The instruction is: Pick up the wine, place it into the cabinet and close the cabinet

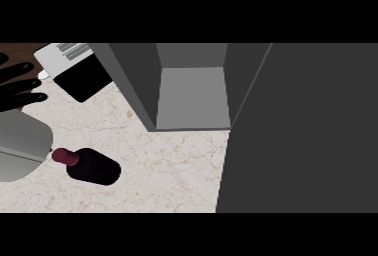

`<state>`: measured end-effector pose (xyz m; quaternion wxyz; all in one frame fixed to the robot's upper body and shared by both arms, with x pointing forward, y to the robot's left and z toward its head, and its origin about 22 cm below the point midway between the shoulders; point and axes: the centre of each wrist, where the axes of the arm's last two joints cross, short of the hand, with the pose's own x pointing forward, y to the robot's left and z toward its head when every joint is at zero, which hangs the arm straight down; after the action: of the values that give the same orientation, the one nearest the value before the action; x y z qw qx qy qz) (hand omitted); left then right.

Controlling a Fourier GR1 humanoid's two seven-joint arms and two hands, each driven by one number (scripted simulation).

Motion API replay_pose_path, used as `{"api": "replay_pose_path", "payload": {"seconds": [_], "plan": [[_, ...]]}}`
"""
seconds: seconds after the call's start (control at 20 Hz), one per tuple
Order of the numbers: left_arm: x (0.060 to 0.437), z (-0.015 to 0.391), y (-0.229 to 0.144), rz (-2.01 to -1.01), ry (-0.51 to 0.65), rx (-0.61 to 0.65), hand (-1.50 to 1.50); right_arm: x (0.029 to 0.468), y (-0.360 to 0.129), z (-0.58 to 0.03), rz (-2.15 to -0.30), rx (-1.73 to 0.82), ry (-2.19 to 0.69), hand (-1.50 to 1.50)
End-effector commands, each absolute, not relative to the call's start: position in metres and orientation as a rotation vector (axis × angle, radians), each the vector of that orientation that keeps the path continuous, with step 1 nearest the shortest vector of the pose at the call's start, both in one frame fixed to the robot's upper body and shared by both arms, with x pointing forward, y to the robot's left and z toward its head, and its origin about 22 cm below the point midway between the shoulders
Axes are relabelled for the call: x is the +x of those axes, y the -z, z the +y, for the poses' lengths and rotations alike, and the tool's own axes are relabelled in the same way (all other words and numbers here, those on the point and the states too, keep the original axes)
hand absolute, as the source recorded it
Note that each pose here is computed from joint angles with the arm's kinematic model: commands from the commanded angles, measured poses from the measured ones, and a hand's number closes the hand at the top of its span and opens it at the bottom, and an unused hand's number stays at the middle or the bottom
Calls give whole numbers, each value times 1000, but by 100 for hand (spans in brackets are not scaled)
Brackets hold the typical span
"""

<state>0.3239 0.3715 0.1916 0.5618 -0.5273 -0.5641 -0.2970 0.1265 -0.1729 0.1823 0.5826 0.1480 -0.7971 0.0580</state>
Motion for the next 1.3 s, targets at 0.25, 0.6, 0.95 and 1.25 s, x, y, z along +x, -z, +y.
{"api": "replay_pose_path", "payload": {"seconds": [0.25,0.6,0.95,1.25], "plan": [[342,361,-164,-1300,735,-1208,-150,92,-212,-174,-1933,294,-98,-150],[350,369,-129,-1296,743,-1182,-150,93,-213,-182,-1950,273,-124,-150],[336,377,-93,-1262,748,-1137,-150,91,-213,-175,-1945,292,-103,-150],[335,360,-56,-1280,710,-1105,-150,93,-209,-171,-1925,268,-135,-150]]}}
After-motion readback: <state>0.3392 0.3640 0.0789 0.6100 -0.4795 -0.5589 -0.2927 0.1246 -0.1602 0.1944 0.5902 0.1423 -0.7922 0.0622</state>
